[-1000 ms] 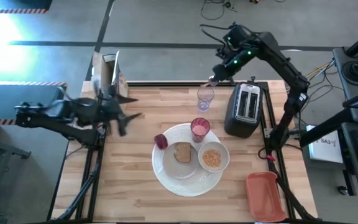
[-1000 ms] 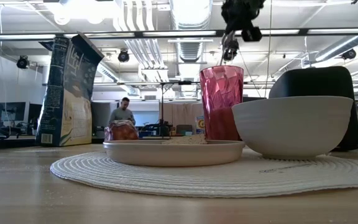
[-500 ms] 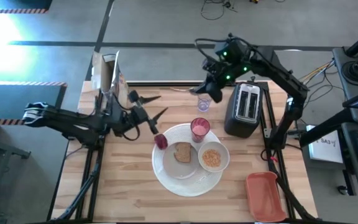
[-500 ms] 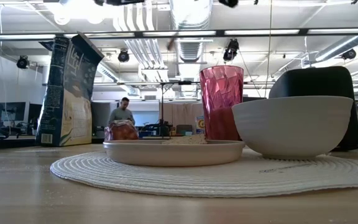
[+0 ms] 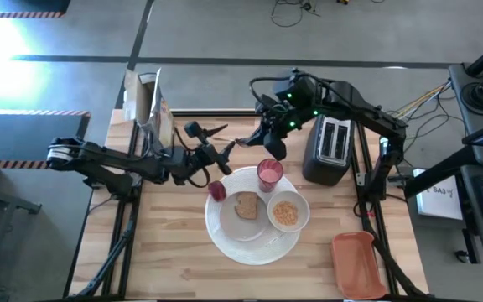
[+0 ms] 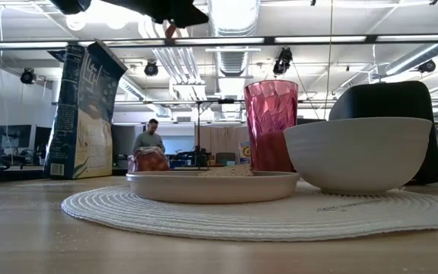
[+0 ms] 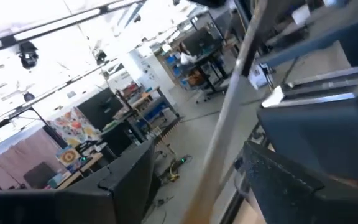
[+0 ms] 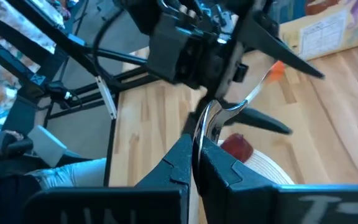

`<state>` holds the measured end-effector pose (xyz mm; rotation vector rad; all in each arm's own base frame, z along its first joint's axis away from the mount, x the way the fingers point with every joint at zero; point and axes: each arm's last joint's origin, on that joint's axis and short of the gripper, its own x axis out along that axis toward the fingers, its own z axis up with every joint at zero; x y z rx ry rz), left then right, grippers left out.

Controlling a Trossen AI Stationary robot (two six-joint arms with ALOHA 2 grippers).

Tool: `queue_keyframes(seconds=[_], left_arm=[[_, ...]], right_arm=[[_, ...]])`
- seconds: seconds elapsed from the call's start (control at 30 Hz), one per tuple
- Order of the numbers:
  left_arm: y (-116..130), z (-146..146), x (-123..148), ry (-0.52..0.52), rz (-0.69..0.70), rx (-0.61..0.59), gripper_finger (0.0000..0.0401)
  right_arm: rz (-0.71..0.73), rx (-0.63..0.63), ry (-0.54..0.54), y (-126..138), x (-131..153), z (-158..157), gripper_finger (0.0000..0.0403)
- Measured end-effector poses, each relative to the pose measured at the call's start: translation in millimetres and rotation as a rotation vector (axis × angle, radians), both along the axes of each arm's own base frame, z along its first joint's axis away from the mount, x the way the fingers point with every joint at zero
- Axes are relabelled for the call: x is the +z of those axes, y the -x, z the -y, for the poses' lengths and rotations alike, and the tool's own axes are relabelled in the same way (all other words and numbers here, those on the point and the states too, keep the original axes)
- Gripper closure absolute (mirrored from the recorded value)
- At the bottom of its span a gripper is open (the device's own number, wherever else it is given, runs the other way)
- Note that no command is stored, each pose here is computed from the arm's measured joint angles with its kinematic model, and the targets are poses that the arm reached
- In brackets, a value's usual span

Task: Arrange a breakfast setting
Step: Put the orange spoon from the transparent cup to the right of the white bowl

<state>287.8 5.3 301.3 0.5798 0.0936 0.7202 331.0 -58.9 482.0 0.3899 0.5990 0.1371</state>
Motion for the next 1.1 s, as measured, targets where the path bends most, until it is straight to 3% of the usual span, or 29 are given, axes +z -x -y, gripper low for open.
queue_keyframes(seconds=[0.17,0.43,0.77,1.1], left_arm=[[-0.6,-1.0,0.6,0.005,0.009,0.026,0.0213],[5.0,0.0,-1.3,0.045,-0.048,-0.017,0.0382],[3.1,0.8,3.5,0.117,-0.065,-0.064,0.0395],[8.3,-4.3,18.0,0.178,-0.046,-0.03,0.0396]], right_arm=[[-0.01,-0.003,-0.007,-2.3,-2.2,-0.1,0.0394],[0.012,-0.01,0.01,-3.4,-0.4,0.9,0.0394],[-0.008,-0.099,0.0,-0.7,1.7,3.4,0.0382],[0.009,-0.194,0.033,42.6,26.5,9.0,0.0317]])
